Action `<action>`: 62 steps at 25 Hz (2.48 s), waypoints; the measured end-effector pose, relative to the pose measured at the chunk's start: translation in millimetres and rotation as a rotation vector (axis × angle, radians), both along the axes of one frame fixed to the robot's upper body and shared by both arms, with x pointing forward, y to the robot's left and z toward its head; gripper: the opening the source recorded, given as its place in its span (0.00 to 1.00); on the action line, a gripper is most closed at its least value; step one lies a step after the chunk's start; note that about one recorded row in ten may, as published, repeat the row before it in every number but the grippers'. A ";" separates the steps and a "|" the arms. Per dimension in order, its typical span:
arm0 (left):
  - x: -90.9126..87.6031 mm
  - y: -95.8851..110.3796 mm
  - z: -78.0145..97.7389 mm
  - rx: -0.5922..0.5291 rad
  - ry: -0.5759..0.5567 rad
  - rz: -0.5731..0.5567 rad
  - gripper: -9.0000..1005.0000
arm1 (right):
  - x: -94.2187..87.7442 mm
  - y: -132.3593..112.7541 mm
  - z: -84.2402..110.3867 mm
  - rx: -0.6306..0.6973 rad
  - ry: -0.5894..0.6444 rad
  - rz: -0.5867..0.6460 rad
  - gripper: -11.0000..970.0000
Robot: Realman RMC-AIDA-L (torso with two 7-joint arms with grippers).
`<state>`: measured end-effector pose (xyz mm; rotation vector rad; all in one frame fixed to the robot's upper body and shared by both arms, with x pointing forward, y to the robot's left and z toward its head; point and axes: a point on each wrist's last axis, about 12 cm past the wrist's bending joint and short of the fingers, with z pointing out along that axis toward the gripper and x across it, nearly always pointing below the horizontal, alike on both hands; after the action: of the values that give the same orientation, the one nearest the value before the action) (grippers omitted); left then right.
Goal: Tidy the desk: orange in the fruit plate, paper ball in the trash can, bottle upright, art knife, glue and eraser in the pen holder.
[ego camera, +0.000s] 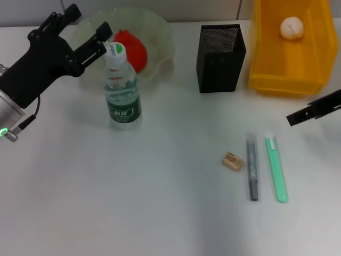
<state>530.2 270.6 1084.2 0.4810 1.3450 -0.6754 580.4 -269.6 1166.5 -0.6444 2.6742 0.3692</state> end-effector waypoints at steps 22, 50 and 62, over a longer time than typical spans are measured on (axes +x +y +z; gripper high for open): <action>2.4 12.2 -4.5 0.031 -0.012 0.072 0.80 | 33.6 64.0 -33.1 -0.189 0.145 0.078 0.65; -1.0 12.4 -6.3 0.034 -0.015 0.071 0.80 | 29.4 74.2 -47.1 -0.187 0.204 0.108 0.61; 0.2 11.8 -5.6 0.034 -0.017 0.070 0.80 | 28.6 74.2 -47.3 -0.189 0.215 0.107 0.30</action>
<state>530.4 282.3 1078.6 0.4633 1.3531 -0.5906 609.0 -195.4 1119.2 -0.8507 2.9109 0.2258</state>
